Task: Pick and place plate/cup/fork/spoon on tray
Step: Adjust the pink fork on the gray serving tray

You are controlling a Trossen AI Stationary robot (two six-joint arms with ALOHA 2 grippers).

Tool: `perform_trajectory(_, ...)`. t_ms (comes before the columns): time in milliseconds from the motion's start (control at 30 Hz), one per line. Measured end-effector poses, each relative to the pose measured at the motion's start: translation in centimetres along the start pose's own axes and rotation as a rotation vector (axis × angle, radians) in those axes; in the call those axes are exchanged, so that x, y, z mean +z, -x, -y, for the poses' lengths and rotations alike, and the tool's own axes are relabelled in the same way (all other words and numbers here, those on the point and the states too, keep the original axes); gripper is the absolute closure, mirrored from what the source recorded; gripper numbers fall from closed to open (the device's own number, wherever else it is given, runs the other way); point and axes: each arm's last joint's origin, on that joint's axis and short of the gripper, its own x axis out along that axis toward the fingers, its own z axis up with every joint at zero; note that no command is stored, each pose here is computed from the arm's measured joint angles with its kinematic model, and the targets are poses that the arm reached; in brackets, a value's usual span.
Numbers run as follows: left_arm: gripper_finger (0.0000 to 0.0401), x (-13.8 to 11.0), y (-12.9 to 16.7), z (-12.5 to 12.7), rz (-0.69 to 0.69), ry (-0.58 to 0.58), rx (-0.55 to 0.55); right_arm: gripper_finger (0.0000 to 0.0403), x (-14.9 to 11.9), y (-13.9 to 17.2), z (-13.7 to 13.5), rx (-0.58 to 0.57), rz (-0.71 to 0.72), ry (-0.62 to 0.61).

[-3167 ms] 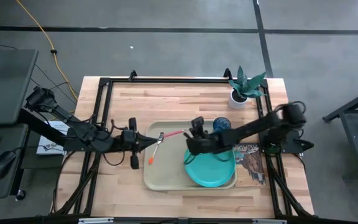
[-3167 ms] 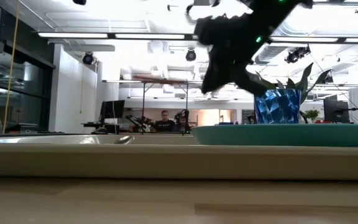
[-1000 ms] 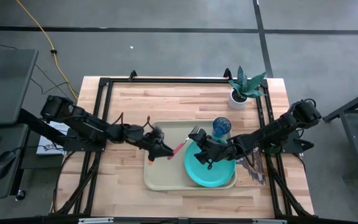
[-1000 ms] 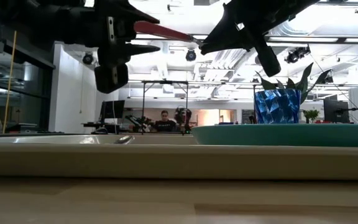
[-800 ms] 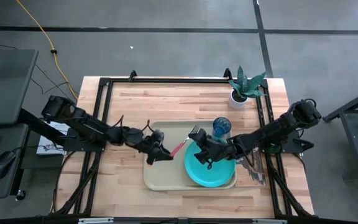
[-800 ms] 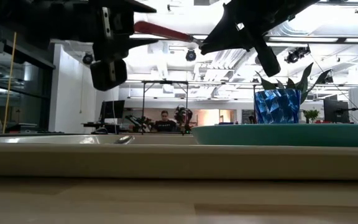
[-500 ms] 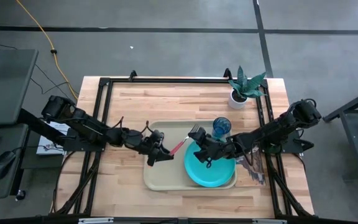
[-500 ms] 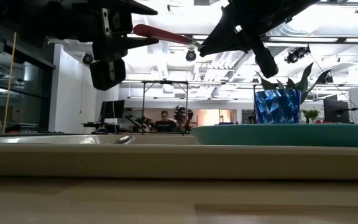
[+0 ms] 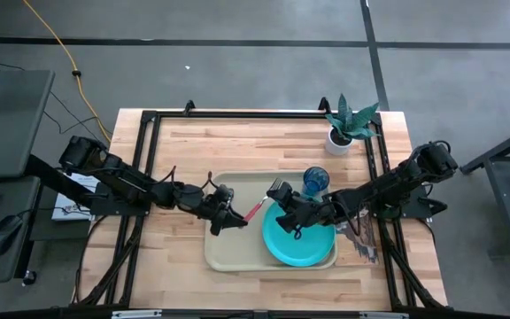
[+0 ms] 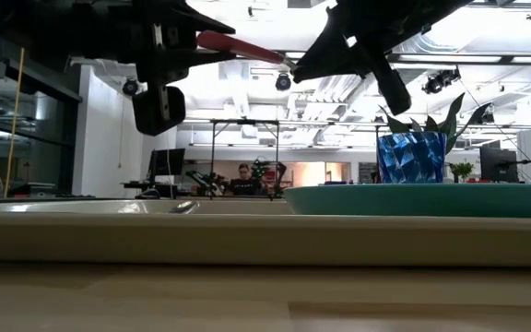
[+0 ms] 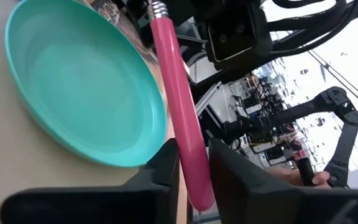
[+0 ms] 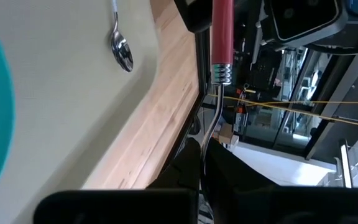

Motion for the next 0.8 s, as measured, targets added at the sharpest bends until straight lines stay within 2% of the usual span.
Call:
perform_trajectory(167, 0.0391, 0.0, 0.0, -0.1, -0.004, -0.012, 0.004, 0.0402, 0.0, 0.0, 0.0, -0.003, 0.002, 0.001)
perform_trajectory(400, 0.0398, 0.2, 0.0, -0.5, 0.0, -0.067, 0.033, 0.0375, 0.1, 0.0, 0.1, 0.001, 0.031, -0.053)
perform_trajectory(533, 0.04, 0.6, 0.0, -0.8, 0.021, -0.102, 0.052, 0.0339, 0.0, 0.0, 0.2, -0.01, 0.01, -0.139)
perform_trajectory(800, 0.0401, 3.0, 1.4, -0.8, 0.11, -0.218, 0.101, 0.0241, 0.5, 0.3, 0.6, -0.052, 0.027, -0.207)
